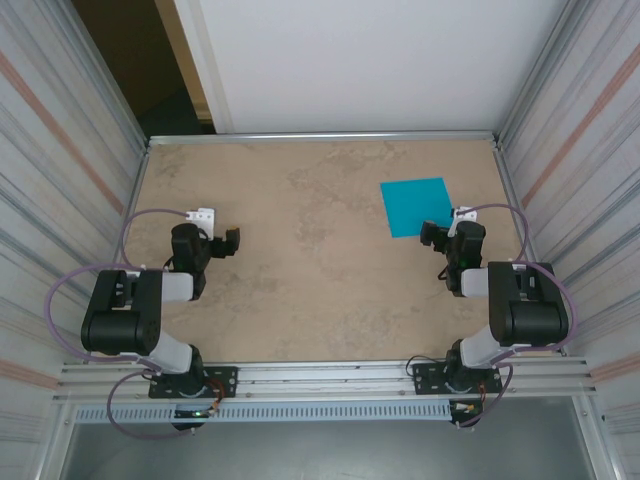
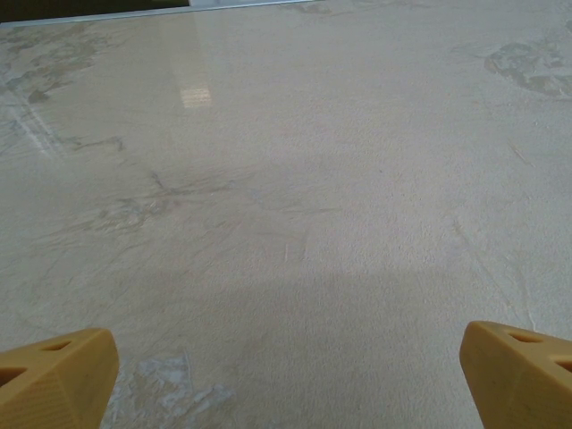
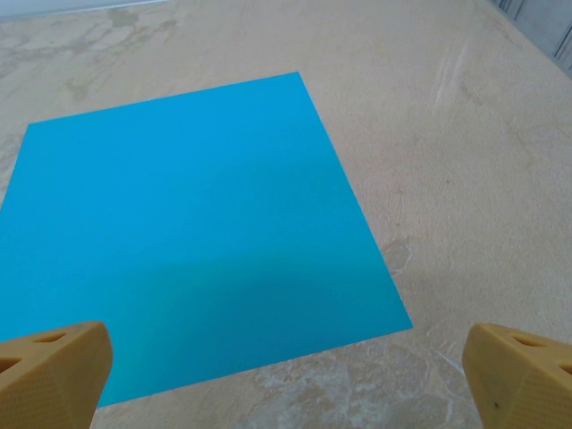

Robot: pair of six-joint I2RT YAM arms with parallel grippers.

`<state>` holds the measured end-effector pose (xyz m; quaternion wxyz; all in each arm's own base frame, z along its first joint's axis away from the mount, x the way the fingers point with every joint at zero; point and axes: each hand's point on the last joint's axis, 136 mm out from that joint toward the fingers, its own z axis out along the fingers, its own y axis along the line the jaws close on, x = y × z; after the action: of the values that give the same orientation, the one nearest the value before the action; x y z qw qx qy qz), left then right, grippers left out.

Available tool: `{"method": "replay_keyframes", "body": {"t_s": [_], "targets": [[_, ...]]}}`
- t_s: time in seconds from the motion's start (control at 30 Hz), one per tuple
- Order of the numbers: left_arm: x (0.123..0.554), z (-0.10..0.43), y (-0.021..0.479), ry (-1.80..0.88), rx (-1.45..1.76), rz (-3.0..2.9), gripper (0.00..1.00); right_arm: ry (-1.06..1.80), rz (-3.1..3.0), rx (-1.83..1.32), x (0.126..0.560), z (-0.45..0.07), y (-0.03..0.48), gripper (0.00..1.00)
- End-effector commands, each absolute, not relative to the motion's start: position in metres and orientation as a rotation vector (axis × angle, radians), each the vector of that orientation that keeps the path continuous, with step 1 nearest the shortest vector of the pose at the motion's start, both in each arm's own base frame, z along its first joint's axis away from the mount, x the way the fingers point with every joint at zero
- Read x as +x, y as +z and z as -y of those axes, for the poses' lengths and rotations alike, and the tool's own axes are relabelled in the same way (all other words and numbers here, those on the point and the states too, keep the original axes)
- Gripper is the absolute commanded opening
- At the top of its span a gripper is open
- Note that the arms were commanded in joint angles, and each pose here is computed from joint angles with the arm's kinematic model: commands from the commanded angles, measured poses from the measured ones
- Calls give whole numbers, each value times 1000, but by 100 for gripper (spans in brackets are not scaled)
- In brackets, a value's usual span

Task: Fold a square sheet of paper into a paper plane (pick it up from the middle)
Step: Move the square sheet of paper to the center of the table.

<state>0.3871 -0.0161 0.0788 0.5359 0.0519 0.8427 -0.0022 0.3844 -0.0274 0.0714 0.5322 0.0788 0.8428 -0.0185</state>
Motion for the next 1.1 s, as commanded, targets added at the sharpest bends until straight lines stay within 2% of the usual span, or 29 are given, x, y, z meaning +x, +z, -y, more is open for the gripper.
{"method": "replay_keyframes", "body": {"t_s": [0.0,0.23,0.4,0.57,0.73,1.07], "targets": [[396,14,91,-9,117,-1966,99,-54,-1970,204,393,30,82,99],[390,12,99,5,97,-1923,99,-54,-1962,196,392,28,88,99],[375,-16,121,122,-83,-1913,99,-104,-1995,225,386,32,118,99],[366,-19,143,99,-210,-1993,99,-19,-2035,303,382,21,148,99],[361,9,157,-190,-351,-2070,99,253,-2135,175,383,-33,160,99],[376,77,152,-666,-298,-2114,99,551,-2383,553,427,-54,125,99]]}}
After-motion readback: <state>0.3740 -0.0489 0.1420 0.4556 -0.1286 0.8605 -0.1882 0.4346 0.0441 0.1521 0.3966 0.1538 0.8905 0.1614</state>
